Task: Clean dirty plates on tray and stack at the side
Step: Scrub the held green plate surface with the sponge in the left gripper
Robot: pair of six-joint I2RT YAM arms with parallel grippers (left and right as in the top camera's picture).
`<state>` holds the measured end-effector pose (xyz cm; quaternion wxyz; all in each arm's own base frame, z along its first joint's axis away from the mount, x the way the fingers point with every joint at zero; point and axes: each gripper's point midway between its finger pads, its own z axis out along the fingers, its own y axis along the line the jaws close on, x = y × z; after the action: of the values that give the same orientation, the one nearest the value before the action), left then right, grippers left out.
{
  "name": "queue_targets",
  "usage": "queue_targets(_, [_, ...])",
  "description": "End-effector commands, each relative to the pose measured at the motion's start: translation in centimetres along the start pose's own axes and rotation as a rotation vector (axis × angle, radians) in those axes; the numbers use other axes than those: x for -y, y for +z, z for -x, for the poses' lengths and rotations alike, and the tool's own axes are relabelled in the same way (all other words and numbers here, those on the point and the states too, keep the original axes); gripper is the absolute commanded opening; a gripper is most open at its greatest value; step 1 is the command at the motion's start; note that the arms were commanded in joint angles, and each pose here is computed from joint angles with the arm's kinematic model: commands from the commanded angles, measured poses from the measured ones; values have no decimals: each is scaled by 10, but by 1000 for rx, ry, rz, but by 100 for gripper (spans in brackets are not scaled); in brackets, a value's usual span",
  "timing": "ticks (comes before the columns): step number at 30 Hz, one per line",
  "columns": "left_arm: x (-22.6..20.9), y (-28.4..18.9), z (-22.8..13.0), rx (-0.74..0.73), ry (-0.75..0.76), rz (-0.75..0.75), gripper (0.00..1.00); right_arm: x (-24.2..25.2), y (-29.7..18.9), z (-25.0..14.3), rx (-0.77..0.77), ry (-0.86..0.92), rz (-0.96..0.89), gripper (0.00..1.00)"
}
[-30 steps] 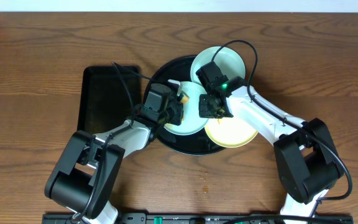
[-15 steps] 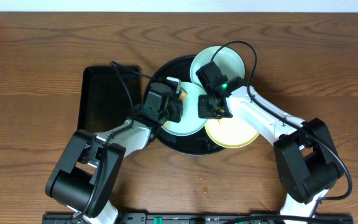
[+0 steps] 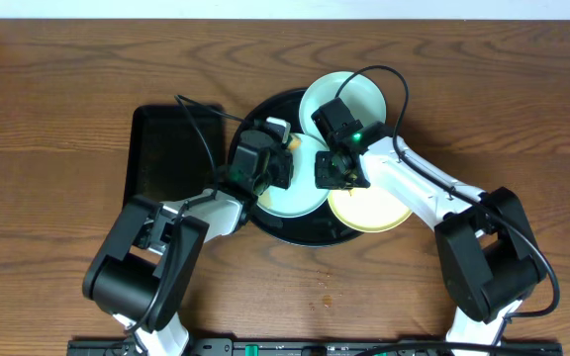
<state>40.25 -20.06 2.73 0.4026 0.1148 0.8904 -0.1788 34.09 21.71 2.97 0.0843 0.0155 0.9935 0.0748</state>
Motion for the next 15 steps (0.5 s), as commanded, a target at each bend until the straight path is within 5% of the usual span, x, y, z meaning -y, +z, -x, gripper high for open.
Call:
queue_targets(1, [-10,3,7,43,13,19,8,-4,7,-9,-34,-39,6,1])
queue_targets(15, [-11,-29,56,166,5,19,7,-4,7,-8,-33,-38,6,1])
